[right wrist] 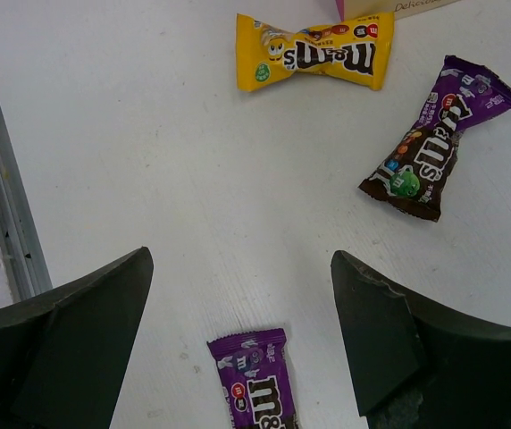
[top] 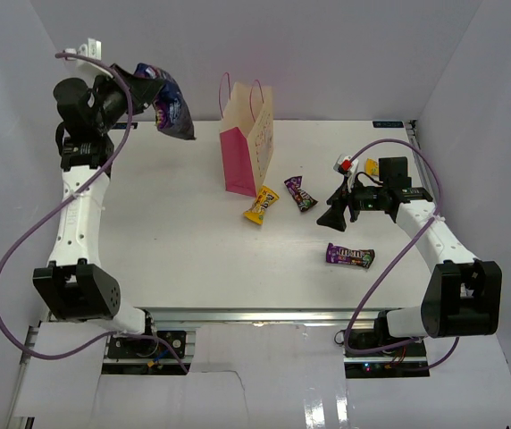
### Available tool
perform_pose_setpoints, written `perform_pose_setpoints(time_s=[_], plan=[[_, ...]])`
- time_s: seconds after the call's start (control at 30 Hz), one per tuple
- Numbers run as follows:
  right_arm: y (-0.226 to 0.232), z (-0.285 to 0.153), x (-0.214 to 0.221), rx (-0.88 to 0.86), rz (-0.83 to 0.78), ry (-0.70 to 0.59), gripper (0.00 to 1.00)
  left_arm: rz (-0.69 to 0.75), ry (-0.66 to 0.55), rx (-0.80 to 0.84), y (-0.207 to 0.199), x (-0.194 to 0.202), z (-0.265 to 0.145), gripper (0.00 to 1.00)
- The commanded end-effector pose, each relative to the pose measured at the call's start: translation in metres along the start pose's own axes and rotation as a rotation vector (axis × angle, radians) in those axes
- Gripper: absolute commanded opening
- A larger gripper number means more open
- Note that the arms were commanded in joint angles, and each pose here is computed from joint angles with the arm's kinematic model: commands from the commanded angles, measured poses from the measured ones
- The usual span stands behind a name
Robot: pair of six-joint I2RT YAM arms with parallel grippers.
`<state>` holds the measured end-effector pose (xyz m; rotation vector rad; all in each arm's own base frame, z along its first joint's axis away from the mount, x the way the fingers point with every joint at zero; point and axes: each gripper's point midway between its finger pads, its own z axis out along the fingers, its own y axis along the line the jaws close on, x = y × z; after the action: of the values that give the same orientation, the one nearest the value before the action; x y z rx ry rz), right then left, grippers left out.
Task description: Place the snacks into the paper bag
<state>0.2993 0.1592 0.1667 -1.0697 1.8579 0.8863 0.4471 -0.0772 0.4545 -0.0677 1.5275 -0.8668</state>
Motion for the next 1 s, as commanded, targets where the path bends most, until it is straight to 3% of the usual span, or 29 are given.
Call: perform_pose_setpoints(time_s=[0.0,0.2,0.47,0.97], plan=[[-0.001,-0.006,-0.012,0.014,-0.036,-0.023,0.86,0.167,-0.152,0.204,-0.083,-0.056,0.005,0.0],[-0.003,-0.007,-0.009,0.021,-0.026,-0.019,0.86,0.203,-0.167,0.325,-0.132,-0.062,0.041,0.0],[-0.006,-0.005,-0.006,0.014,-0.01,-0.017,0.86,0.283,-0.263,0.379,-0.177,-0.08,0.048,0.0],[-0.007,-0.005,-0.006,0.008,0.002,-0.02,0.86,0.295,-0.242,0.405,-0.177,-0.058,0.081,0.0]])
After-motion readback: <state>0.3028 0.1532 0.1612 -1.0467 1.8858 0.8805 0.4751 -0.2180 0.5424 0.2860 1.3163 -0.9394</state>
